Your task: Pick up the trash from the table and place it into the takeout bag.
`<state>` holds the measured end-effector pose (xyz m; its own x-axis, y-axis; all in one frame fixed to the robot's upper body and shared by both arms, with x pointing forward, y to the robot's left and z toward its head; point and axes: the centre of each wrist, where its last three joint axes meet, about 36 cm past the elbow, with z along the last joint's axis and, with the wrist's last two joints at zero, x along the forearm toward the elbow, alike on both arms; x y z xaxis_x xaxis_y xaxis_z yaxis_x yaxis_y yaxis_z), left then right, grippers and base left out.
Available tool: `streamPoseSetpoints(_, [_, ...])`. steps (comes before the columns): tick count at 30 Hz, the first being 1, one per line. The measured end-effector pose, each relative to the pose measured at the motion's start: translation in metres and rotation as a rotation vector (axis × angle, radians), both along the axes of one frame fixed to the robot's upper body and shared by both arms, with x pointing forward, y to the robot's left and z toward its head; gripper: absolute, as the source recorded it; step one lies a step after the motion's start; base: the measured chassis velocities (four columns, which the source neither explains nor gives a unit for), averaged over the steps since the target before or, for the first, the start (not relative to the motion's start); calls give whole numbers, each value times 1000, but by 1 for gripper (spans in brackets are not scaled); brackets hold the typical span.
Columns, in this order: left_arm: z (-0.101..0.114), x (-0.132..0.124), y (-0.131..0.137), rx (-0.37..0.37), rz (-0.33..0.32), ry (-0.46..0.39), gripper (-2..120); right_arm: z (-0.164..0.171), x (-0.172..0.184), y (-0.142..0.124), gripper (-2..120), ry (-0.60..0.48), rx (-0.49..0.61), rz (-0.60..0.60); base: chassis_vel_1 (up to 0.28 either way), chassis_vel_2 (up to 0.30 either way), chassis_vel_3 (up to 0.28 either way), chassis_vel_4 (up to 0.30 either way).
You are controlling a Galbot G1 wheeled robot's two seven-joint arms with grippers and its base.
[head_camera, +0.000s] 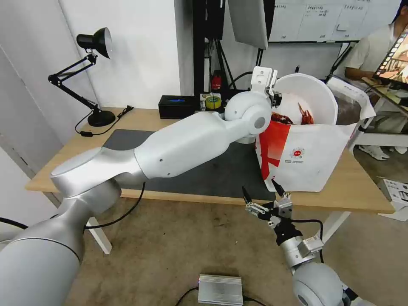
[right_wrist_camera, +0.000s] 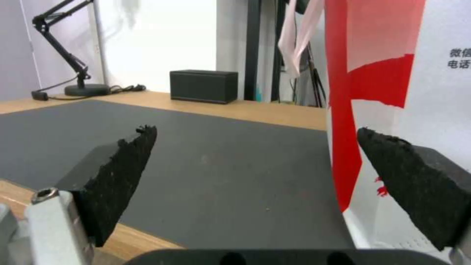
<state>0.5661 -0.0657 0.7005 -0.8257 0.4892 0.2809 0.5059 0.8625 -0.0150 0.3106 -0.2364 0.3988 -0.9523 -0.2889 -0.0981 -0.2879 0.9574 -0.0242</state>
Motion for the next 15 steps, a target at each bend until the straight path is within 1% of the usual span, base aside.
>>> streamPoseSetpoints(1, [2,0,2,22,-9,14,0,0,0,0,100,0,0,0,0,0,0,0])
streamPoseSetpoints(2, [2,0,2,22,-9,14,0,0,0,0,100,0,0,0,0,0,0,0])
streamPoseSetpoints(4, [5,-1,6,70,-10,32,7,0,0,0,100,0,0,0,0,0,0,0])
streamPoseSetpoints(5, [5,-1,6,70,-10,32,7,0,0,0,100,0,0,0,0,0,0,0])
streamPoseSetpoints(6, [6,-1,8,88,-4,47,13,0,0,0,100,0,0,0,0,0,0,0])
streamPoseSetpoints(8, [8,-1,10,100,-4,71,21,0,0,0,100,0,0,0,0,0,0,0])
streamPoseSetpoints(9, [8,-1,10,100,-4,71,21,0,0,0,100,0,0,0,0,0,0,0])
streamPoseSetpoints(12, [10,-2,12,104,-7,78,36,0,0,0,100,0,0,0,0,0,0,0])
streamPoseSetpoints(13, [10,-2,12,104,-7,78,36,0,0,0,100,0,0,0,0,0,0,0])
streamPoseSetpoints(15, [9,-3,12,102,-9,79,45,0,0,0,100,0,0,0,0,0,0,0])
